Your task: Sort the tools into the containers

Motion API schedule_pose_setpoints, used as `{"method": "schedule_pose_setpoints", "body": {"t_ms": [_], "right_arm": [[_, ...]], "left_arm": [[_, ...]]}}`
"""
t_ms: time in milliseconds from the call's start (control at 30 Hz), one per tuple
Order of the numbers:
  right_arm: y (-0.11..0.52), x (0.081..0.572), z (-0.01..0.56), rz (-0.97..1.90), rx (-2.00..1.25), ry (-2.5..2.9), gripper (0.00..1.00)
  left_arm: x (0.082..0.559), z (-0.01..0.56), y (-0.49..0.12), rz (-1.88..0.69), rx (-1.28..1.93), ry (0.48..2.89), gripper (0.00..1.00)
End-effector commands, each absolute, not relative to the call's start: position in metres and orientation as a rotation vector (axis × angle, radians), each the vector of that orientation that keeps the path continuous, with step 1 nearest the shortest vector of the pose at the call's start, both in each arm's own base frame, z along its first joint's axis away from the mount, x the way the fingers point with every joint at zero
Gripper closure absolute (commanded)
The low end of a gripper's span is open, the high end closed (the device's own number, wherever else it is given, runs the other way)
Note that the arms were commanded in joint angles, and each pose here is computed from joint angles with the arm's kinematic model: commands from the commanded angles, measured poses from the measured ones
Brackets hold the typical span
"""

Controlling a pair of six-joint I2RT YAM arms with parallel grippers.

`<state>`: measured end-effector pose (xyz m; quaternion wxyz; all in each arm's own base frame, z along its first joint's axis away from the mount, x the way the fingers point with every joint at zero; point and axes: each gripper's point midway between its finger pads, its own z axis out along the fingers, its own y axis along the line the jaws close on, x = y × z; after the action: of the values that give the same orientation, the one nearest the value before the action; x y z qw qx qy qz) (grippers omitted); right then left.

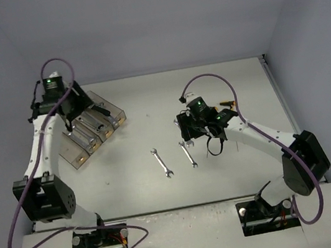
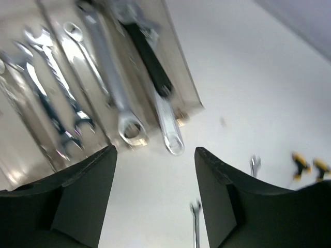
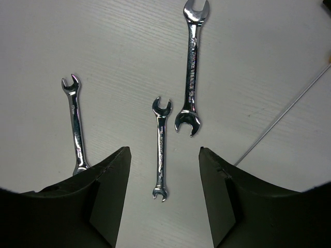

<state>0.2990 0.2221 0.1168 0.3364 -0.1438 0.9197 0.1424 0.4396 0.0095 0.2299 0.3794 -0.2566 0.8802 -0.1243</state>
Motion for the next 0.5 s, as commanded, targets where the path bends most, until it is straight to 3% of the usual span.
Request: {"method": "schedule_pose_setpoints", "body": {"t_ms": [0, 233, 467], "right_arm": [[0.229, 0.312, 0.123, 0.347, -0.312, 2.387, 0.48], [0.208, 0.318, 0.119, 0.229, -0.2, 2.393, 0.47], [0.181, 0.301, 0.125, 0.208, -0.141, 2.376, 0.45]], "left_arm": [[0.369, 0.229, -0.081, -0.3, -0.529, 2.344, 0.4], [0.291, 0.172, -0.162, -0.287, -0.464, 2.488, 0.34], [0.264, 0.131, -0.204, -0.211, -0.471, 2.565, 0.33]]}}
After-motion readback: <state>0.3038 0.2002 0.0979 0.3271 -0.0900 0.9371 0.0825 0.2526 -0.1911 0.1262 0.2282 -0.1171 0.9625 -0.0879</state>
